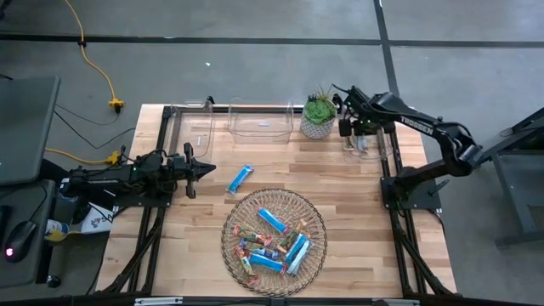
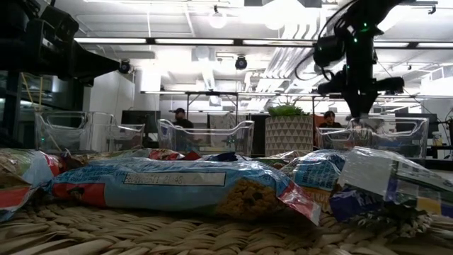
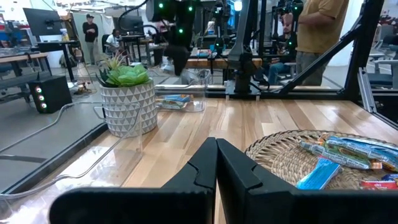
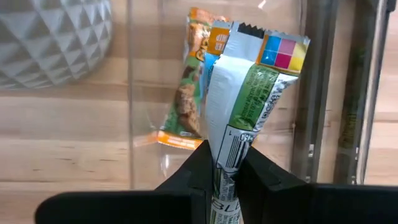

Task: Pick and place Granola Bars by type
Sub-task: Put the yellow granola bar into the right transparent bin, then put the red granola bar into the middle transparent bin

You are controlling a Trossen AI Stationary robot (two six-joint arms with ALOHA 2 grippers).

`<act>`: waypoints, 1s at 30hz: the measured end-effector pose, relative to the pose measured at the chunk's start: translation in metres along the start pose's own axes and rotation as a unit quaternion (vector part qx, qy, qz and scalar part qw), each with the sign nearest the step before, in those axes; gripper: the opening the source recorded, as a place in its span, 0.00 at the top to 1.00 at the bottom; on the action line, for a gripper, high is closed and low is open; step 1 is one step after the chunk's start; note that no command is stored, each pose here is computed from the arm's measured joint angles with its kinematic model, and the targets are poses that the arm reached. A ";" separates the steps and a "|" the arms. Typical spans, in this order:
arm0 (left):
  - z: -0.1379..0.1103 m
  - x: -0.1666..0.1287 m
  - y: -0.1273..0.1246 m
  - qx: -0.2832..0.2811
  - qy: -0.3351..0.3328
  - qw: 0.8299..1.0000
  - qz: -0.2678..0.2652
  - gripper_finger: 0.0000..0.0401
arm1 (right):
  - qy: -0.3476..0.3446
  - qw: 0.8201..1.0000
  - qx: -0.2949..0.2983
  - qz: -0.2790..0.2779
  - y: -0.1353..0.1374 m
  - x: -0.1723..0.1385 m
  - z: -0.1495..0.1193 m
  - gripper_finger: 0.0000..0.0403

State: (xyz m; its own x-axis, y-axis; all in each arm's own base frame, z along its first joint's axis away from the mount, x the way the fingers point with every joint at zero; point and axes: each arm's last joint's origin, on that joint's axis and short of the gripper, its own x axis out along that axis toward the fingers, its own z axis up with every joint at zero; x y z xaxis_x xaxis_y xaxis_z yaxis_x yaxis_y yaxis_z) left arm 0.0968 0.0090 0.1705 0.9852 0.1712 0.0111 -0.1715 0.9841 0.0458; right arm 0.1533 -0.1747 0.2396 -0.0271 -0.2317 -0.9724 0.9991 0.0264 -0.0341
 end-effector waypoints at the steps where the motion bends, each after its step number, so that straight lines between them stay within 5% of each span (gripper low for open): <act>1: 0.000 0.000 0.000 0.000 0.000 1.000 0.000 0.99 | 0.001 1.000 0.000 0.002 -0.001 0.003 0.000 0.91; 9: 0.000 0.000 0.000 0.000 0.000 1.000 0.000 0.99 | 0.007 1.000 0.004 0.004 -0.003 0.013 -0.003 0.87; 21: 0.000 0.000 0.000 0.000 0.000 1.000 0.000 0.99 | 0.003 1.000 -0.001 0.006 -0.003 0.013 -0.002 0.55; 30: 0.000 0.000 0.000 0.000 0.000 1.000 0.000 0.99 | -0.054 0.997 0.004 0.062 -0.001 -0.004 -0.001 0.52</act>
State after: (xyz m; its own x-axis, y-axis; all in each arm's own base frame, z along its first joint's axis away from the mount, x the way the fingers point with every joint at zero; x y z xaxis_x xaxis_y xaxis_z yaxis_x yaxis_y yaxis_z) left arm 0.0969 0.0089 0.1704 0.9853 0.1708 0.0105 -0.1711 0.9842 0.0459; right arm 0.1529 -0.1733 0.2430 0.1006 -0.3306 -0.9384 0.9947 0.0532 0.0879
